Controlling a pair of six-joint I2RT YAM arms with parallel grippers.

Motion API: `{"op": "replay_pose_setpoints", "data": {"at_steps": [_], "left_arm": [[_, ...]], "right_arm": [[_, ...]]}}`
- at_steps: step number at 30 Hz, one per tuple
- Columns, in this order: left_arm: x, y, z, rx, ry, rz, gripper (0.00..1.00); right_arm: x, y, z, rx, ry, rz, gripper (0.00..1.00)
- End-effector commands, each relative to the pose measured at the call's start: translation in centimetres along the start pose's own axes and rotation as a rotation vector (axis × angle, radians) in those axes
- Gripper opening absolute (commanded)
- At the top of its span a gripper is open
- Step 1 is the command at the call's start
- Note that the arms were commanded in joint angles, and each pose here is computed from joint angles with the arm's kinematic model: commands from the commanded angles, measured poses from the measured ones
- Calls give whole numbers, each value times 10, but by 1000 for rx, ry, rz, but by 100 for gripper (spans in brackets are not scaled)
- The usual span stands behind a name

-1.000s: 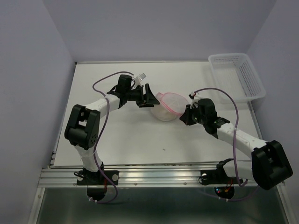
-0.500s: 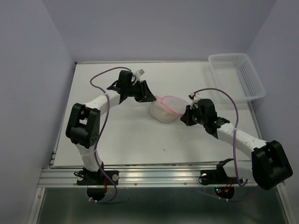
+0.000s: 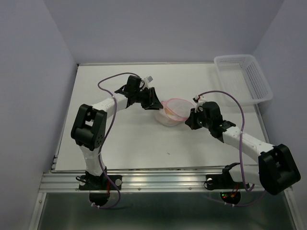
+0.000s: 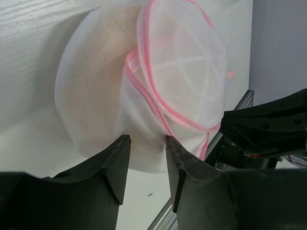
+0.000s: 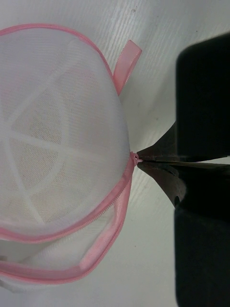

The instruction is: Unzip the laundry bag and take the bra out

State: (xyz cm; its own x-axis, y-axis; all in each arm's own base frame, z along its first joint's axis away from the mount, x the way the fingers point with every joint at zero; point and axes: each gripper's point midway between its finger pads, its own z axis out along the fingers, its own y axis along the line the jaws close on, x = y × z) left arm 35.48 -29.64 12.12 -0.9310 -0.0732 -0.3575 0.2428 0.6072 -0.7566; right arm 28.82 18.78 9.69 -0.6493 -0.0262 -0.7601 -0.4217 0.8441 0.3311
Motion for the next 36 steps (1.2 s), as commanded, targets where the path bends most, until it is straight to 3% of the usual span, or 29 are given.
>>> {"op": "replay_pose_setpoints", "data": {"at_steps": [1,4,10,12,13,17,19,20,21,25,29,36], "left_arm": [[-4,-15,1,36,0,17,58],[-8,-21,0,40,-12,13,75],[-6,-11,1,-33,-21,-1,73],[-1,-6,1,-43,-11,-8,54],[3,-3,1,-49,-6,-12,38],[1,3,1,-83,-22,-16,0],[-2,-2,0,-76,-36,-4,0],[-4,-3,-1,-74,-42,-2,0],[-6,-5,-1,-78,-54,9,0],[-8,-18,-6,-92,-99,62,0],[4,-23,-5,-105,-96,80,0],[15,-34,-8,-94,-121,84,0]], "right_arm": [[-4,6,0,-4,-11,-46,1],[-1,7,3,3,0,-59,1],[-3,5,3,28,-8,-67,1],[-6,5,2,34,-19,-69,1],[-6,5,2,37,-22,-67,1],[-6,5,0,37,-27,-70,9],[-5,8,-2,19,-25,-64,33],[-2,9,-3,13,-12,-62,34],[1,12,-6,-4,2,-61,47],[-19,29,-24,-13,-21,-75,53],[-62,41,-38,40,-104,-91,68],[-122,31,-20,222,-143,-205,68]]}}
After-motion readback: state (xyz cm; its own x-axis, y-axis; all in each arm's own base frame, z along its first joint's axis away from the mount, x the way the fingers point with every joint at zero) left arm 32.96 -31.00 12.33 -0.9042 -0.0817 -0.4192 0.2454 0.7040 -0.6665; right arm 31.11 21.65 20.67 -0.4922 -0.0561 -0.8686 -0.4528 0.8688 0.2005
